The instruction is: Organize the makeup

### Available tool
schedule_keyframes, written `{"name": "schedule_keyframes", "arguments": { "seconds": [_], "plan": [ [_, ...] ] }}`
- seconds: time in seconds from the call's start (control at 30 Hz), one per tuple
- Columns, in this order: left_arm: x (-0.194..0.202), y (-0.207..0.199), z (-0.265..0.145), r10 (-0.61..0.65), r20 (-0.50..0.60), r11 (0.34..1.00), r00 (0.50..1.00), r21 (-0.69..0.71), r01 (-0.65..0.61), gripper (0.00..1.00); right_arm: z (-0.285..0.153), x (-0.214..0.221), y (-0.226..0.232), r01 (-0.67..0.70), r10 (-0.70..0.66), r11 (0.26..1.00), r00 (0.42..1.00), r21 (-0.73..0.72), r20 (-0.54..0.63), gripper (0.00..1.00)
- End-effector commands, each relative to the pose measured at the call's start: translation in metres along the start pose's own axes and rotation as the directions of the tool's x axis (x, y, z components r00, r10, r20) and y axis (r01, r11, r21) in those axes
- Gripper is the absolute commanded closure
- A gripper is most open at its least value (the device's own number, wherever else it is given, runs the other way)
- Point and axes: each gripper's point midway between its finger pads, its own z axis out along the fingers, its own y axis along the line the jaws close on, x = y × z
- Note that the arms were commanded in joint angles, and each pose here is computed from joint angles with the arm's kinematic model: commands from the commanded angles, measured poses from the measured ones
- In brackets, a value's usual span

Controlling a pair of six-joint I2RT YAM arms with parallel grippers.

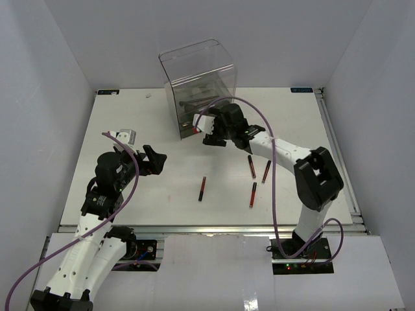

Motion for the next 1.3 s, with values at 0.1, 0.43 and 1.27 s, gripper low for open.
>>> {"name": "schedule_keyframes", "arguments": {
  "seconds": [0.1, 0.43, 1.27],
  "plan": [
    [-0.002, 0.001, 0.001, 0.001, 0.015, 1.0, 1.0, -0.004, -0.001, 0.02, -0.051, -0.004, -0.022, -0.61, 0.625, 0.779, 0.74, -0.144, 0.246, 0.1],
    [0.002, 0.004, 0.004, -0.003, -0.002, 1.0, 1.0, -0.016, 0.003, 0.02, -0.034, 0.003, -0.013, -0.867, 0.983, 0.179, 0.139, -0.466, 0.119, 0.2],
    [0.011, 0.014, 0.013, -0.006, -0.042, 0.998, 0.999, -0.056, 0.003, 0.02, 0.057, 0.034, -0.018, -0.768, 0.877, -0.409, -0.48, -0.493, 0.021, 0.44]
  ]
}}
